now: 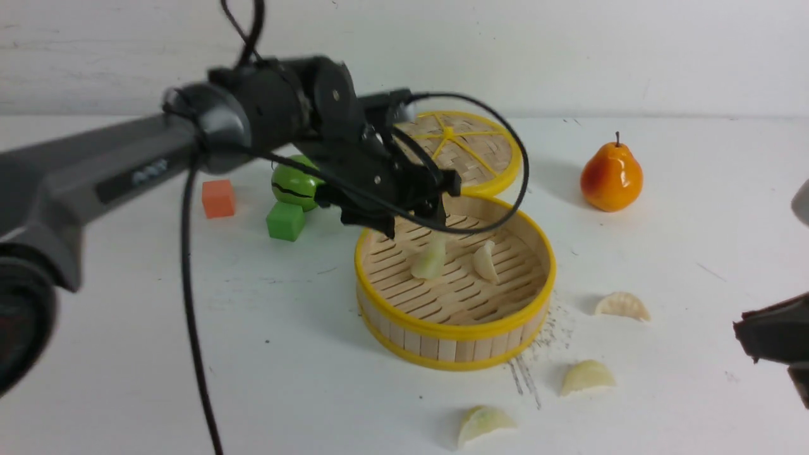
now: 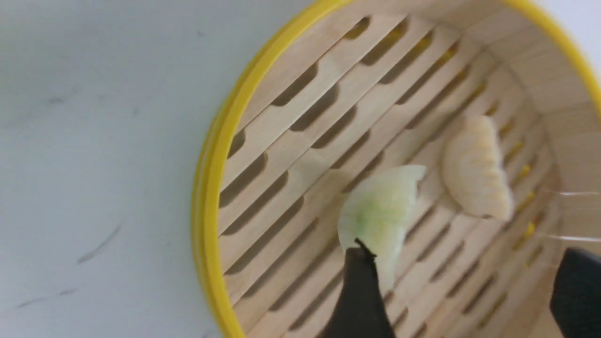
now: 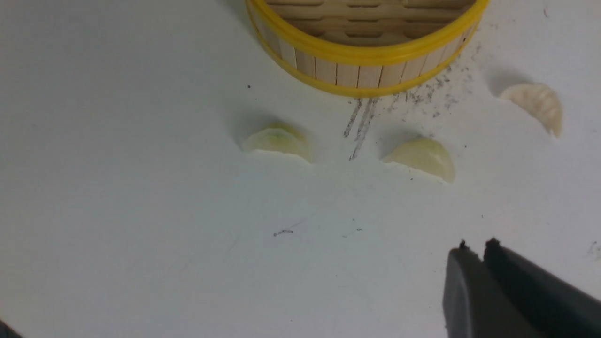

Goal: Put the dumplings into the steamer on the white table.
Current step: 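Reach for and grasp a dumpling lying on the table beside the steamer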

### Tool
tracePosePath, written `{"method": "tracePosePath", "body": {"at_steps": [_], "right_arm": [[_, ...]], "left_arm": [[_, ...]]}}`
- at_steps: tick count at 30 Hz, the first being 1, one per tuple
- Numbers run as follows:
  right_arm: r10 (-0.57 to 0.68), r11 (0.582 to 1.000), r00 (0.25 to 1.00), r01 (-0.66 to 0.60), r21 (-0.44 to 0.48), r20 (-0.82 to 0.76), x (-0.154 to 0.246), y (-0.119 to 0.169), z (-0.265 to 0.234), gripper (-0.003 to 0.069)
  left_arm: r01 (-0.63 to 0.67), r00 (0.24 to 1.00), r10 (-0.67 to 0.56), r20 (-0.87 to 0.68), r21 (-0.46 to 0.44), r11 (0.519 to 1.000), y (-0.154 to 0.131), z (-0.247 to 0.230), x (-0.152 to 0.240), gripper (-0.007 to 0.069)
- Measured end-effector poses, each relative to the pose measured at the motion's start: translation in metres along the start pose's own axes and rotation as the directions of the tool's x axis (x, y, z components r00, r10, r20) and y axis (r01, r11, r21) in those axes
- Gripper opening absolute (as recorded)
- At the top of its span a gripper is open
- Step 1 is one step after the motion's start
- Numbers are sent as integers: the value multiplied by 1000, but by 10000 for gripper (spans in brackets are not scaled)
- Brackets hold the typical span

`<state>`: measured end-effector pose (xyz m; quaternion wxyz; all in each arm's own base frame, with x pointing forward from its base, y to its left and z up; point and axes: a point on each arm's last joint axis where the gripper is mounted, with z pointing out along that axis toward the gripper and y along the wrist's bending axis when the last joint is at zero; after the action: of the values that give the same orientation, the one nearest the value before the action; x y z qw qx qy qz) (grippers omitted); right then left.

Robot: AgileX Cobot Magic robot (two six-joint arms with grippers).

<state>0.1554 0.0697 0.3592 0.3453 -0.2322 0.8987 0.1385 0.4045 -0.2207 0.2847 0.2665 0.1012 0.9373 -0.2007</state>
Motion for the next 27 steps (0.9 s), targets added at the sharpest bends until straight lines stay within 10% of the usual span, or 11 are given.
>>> {"method": "tracePosePath", "body": {"at_steps": [8, 15, 21, 27], "right_arm": [[-60, 994, 994, 51, -93, -92, -26, 2, 19, -6], [-285, 929, 945, 230, -291, -162, -34, 42, 75, -1], [-412, 883, 880, 323, -340, -236, -41, 52, 123, 27], [-591, 783, 767, 473, -403, -249, -42, 48, 176, 253]], "left_arm": [[-128, 985, 140, 96, -122, 984, -5, -132, 21, 314], [-69, 990, 85, 109, -143, 987, 21, -181, 124, 11], [-34, 996, 44, 80, -116, 993, 38, -194, 193, -15], [-21, 995, 29, 93, -92, 996, 47, -206, 236, -15]]}}
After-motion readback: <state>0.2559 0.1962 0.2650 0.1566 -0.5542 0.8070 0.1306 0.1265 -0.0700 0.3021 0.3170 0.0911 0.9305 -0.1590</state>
